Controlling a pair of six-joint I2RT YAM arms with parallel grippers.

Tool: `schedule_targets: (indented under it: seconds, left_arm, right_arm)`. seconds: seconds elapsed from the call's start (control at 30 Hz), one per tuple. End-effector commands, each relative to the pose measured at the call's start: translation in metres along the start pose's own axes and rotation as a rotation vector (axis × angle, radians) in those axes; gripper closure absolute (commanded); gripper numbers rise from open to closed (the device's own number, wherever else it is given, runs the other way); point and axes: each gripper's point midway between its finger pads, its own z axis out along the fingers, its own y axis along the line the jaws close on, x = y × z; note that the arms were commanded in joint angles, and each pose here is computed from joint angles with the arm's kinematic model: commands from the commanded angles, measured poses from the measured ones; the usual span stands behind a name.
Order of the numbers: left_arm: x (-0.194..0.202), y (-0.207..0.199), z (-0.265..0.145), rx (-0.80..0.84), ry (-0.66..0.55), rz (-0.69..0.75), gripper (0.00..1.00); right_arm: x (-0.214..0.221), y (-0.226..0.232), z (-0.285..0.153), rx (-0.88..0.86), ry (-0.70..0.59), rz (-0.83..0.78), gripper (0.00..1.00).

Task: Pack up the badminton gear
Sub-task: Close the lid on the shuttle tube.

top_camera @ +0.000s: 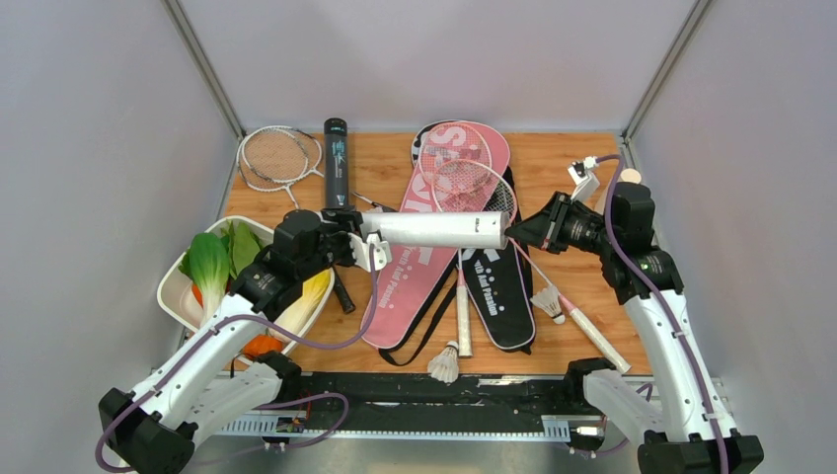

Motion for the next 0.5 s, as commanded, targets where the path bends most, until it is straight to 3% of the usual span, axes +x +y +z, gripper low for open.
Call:
schedule_targets:
  seconds: [0.0,0.47]
  left_arm:
    - [-0.032,0.034,-0.009,-0.093,-0.115,-0.012,0.80]
    - [-0.038,0.030,-0.006,-0.070,-0.149,0.059,0.81]
  right_arm:
    - [-0.010,-0.001,-0.001,0.037,-0.036,-0.036,1.00]
    - [0.011,0.008,0.001,-0.076,0.078,-0.084,1.00]
